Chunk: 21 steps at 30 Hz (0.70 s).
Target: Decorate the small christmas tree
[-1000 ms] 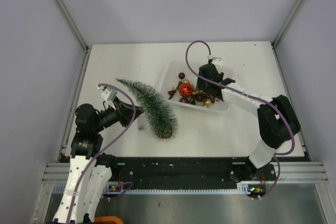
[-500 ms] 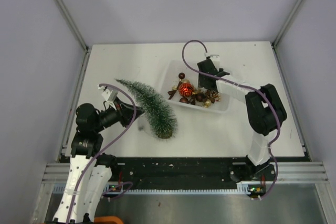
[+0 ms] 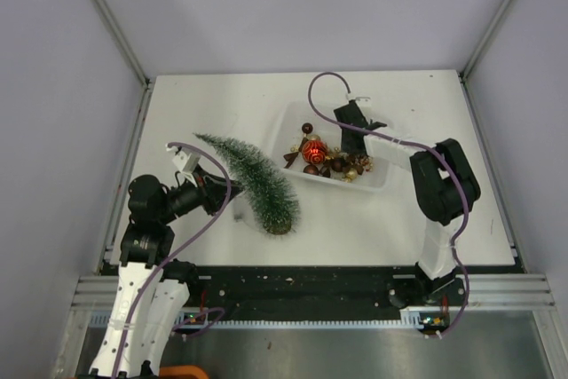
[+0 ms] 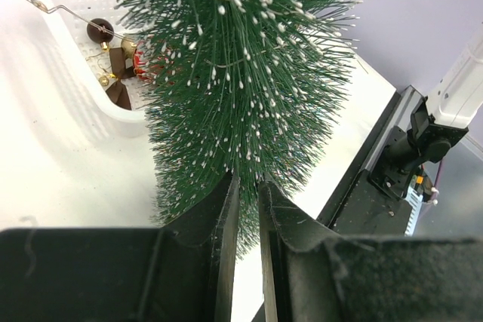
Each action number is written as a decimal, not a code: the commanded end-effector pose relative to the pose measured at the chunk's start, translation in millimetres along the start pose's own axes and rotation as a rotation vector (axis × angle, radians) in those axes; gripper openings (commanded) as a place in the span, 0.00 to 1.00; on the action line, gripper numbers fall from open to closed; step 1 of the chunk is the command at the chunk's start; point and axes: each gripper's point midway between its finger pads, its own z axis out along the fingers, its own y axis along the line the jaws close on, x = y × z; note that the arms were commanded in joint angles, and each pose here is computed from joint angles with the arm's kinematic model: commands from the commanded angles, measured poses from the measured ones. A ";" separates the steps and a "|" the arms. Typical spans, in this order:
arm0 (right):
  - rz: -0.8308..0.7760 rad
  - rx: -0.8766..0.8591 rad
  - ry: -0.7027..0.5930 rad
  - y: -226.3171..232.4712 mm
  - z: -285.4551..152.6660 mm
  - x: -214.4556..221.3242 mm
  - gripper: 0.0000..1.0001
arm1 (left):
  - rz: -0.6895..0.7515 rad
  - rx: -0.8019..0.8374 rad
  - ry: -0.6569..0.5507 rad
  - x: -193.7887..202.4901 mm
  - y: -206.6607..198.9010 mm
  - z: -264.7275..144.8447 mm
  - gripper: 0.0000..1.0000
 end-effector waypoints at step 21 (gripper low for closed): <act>0.219 -0.360 -0.186 13.3 -129.3 -78.7 0.11 | 0.107 -0.006 -0.017 -8.7 0.3 -2.3 0.21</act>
